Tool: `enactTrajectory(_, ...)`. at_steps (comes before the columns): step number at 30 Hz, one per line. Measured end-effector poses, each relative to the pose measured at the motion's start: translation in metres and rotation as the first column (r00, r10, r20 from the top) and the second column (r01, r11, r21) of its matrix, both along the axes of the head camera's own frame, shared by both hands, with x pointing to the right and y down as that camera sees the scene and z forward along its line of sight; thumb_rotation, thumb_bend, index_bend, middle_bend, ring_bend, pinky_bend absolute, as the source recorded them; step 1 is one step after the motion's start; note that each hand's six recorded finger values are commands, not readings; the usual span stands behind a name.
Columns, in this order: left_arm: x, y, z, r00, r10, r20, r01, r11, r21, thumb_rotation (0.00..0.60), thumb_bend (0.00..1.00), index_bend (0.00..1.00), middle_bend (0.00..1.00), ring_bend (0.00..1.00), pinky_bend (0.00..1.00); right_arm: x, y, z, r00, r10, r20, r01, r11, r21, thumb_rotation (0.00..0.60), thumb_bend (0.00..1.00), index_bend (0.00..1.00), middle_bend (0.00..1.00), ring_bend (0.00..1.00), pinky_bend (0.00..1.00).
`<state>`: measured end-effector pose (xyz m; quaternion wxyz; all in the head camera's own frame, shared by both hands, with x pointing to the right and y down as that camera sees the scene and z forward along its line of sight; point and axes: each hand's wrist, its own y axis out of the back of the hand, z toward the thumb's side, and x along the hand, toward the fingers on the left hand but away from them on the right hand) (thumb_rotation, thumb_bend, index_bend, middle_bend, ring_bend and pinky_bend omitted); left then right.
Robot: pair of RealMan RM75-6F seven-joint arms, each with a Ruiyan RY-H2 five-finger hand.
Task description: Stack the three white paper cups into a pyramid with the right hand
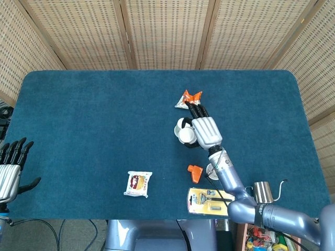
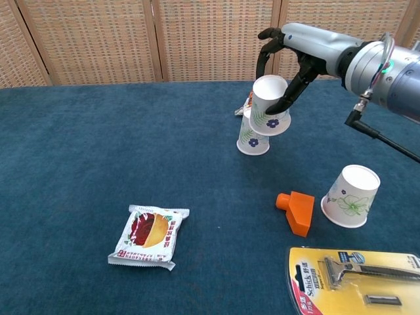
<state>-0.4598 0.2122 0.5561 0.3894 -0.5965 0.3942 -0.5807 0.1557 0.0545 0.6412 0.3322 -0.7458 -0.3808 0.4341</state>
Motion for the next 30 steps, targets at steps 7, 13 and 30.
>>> enactTrajectory(7,0.001,0.000,0.003,1.000,0.003,0.008,-0.003,1.000,-0.005,0.600,0.20,0.00,0.00,0.00,0.00,0.027,-0.019,0.018,0.997,0.062,-0.052,-0.063,0.998,-0.018,0.600,0.01,0.52,0.02,0.00,0.00)
enactTrajectory(13,0.003,0.000,0.008,1.000,0.012,0.014,-0.012,1.000,-0.021,0.600,0.20,0.00,0.00,0.00,0.00,0.052,-0.027,0.031,0.990,0.113,-0.086,-0.117,0.992,-0.039,0.600,0.01,0.52,0.02,0.00,0.00)
enactTrajectory(30,0.008,0.002,0.012,0.999,0.033,0.014,-0.032,0.999,-0.035,0.600,0.20,0.00,0.00,0.00,0.00,0.063,-0.022,0.063,0.967,0.250,-0.044,-0.253,0.956,-0.146,0.600,0.01,0.52,0.02,0.00,0.00)
